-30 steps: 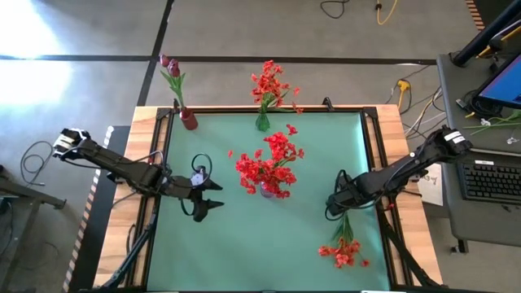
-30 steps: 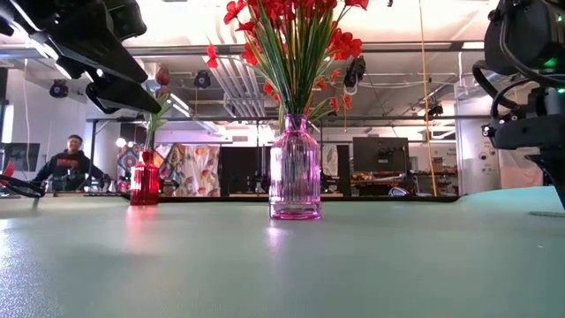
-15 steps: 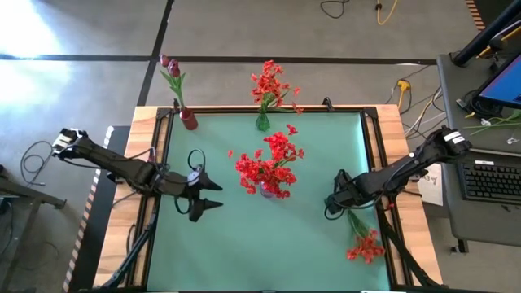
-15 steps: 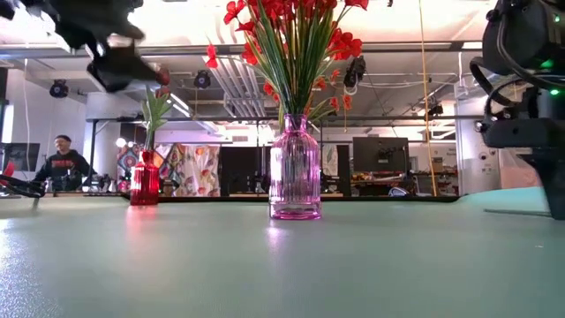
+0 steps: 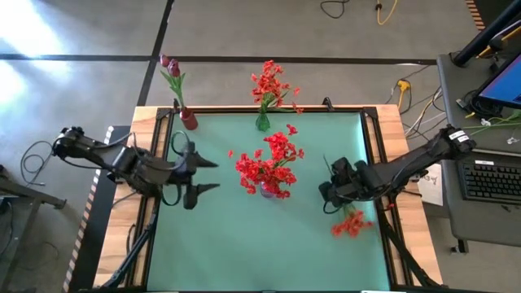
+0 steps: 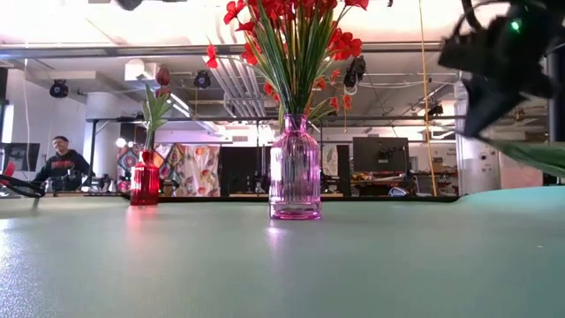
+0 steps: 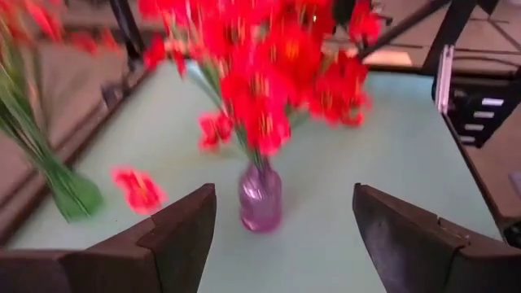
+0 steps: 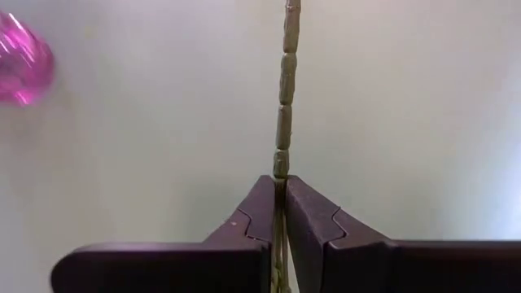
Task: Sort flowers into vase by color
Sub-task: Put the orange flowers into the green vase
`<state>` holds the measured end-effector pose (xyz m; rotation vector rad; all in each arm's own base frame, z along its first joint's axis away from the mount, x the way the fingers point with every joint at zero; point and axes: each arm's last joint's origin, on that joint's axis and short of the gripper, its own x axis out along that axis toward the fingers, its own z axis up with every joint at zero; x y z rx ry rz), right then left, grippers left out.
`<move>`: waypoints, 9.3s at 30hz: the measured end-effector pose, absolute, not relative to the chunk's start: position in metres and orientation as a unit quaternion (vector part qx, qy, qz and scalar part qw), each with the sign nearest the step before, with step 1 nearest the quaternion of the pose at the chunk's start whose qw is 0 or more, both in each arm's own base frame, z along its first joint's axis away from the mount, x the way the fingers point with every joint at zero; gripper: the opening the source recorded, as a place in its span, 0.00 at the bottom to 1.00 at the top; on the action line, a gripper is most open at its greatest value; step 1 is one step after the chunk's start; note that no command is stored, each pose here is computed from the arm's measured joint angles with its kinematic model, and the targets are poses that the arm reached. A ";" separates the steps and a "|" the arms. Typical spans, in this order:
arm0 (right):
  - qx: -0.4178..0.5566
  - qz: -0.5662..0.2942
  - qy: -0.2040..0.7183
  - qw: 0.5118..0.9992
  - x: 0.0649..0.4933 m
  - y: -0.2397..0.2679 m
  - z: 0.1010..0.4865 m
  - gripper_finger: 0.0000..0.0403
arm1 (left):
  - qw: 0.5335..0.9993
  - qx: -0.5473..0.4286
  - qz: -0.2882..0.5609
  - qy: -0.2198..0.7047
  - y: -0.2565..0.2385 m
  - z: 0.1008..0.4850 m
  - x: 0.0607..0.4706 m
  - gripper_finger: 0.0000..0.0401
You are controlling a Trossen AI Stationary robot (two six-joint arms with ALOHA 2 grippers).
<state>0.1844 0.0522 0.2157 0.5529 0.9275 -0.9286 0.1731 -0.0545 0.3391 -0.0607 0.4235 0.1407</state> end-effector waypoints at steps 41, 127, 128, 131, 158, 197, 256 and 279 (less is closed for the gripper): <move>-0.438 -0.289 0.129 0.841 0.265 0.036 0.472 0.03 | 0.992 0.010 0.098 0.081 -0.051 0.408 0.171 0.68; -0.907 -0.069 0.072 0.408 0.414 0.061 0.367 0.21 | 0.982 0.008 0.187 0.026 -0.027 0.417 0.223 0.01; -0.907 -0.070 0.072 0.409 0.413 0.061 0.367 0.23 | 0.982 0.007 0.187 0.023 -0.027 0.417 0.222 0.00; -0.907 -0.072 0.070 0.409 0.412 0.061 0.369 0.29 | 0.982 0.011 0.187 0.019 -0.026 0.419 0.220 0.00; -0.678 -0.276 -0.073 0.677 0.391 0.067 0.417 0.33 | 0.985 0.096 0.093 -0.110 -0.019 0.421 0.149 0.00; -0.157 0.003 -0.076 0.985 0.341 0.069 0.440 0.56 | 0.956 0.070 -0.026 -0.282 -0.046 0.364 0.247 0.00; -0.158 -0.154 -0.061 0.973 0.314 -0.098 0.464 0.05 | 0.983 0.062 0.170 0.018 -0.018 0.380 0.168 0.46; -0.078 -0.115 -0.061 0.988 0.273 -0.160 0.412 0.04 | 0.971 0.092 0.199 0.100 -0.001 0.326 0.160 0.40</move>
